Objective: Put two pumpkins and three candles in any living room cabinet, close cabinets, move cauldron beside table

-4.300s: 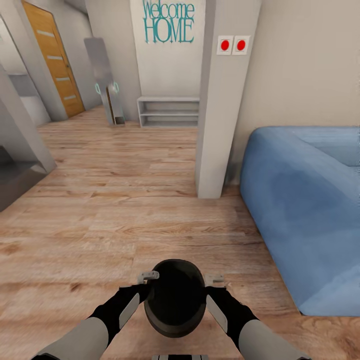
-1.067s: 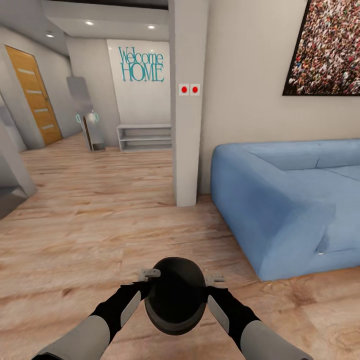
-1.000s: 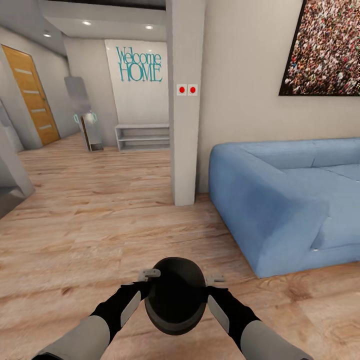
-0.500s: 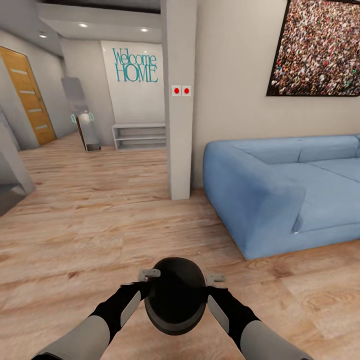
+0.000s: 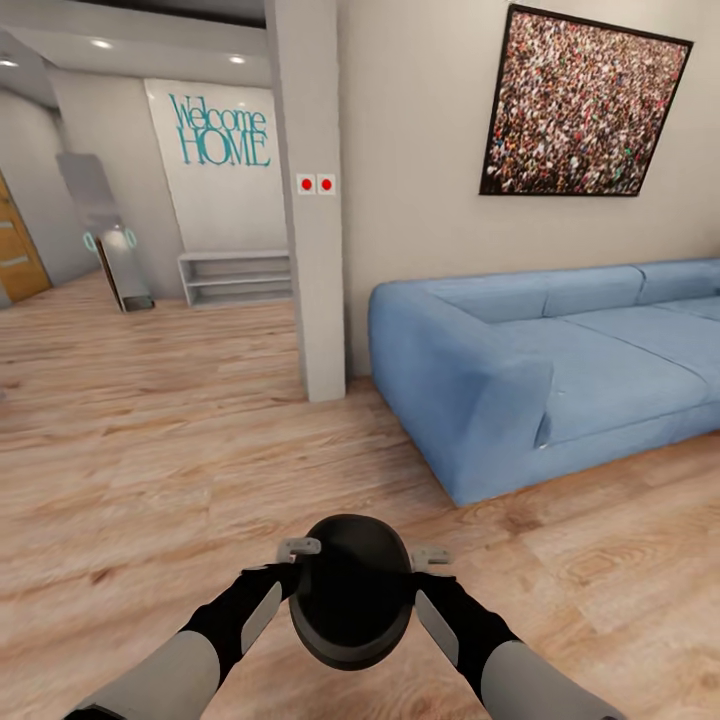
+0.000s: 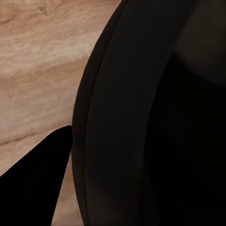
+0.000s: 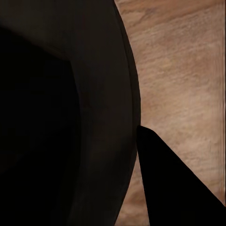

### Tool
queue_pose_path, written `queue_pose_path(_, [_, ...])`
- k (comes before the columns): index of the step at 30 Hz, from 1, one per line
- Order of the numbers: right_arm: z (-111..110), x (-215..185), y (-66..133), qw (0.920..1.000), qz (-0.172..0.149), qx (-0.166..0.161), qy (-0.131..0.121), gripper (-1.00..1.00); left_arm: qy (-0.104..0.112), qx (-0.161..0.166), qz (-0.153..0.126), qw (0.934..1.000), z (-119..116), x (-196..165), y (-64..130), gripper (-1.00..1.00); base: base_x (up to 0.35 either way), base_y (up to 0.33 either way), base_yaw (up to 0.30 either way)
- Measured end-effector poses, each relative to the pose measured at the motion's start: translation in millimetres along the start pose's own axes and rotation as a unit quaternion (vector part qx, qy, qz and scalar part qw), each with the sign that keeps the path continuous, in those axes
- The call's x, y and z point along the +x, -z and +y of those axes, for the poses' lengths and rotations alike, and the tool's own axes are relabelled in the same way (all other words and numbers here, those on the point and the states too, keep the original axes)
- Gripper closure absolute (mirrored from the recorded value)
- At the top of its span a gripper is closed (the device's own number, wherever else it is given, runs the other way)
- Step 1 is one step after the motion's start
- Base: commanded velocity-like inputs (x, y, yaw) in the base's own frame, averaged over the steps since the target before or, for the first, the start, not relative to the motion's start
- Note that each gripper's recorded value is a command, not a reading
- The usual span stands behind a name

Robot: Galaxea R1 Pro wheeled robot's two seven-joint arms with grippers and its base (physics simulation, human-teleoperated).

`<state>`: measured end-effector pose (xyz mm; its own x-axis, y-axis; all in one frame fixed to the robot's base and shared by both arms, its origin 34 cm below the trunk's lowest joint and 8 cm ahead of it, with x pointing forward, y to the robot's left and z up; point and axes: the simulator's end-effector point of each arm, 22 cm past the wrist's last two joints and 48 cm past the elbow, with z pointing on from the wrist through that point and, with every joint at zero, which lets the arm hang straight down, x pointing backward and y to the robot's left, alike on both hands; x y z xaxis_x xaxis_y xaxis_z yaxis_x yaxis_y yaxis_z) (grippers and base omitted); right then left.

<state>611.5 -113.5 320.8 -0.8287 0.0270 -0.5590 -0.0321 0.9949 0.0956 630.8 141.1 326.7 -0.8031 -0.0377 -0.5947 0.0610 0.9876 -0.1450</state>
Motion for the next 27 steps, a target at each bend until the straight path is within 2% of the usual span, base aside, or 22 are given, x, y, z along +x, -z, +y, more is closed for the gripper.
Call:
queue_pose_path(12, [0, -5, 2.1, 1.0, -0.006, 0.0, 0.0, 1.0, -0.002, 0.0, -0.006, 1.0, -1, -5, 2.1, 1.0, 0.0, 0.0, -0.248])
queue_pose_path(18, [2, -25, 6.9, 0.9996, -0.028, -0.001, 0.002, 1.0, -0.005, 0.002, -0.027, 0.9996, -1, -26, 6.6, 1.0, 0.0, 0.0, -0.041])
queue_pose_path(27, [2, -25, 6.7, 0.9996, -0.028, -0.001, 0.002, 1.0, -0.004, 0.002, -0.028, 0.9996, -1, -26, 6.5, 1.0, -0.051, 0.0, -0.008])
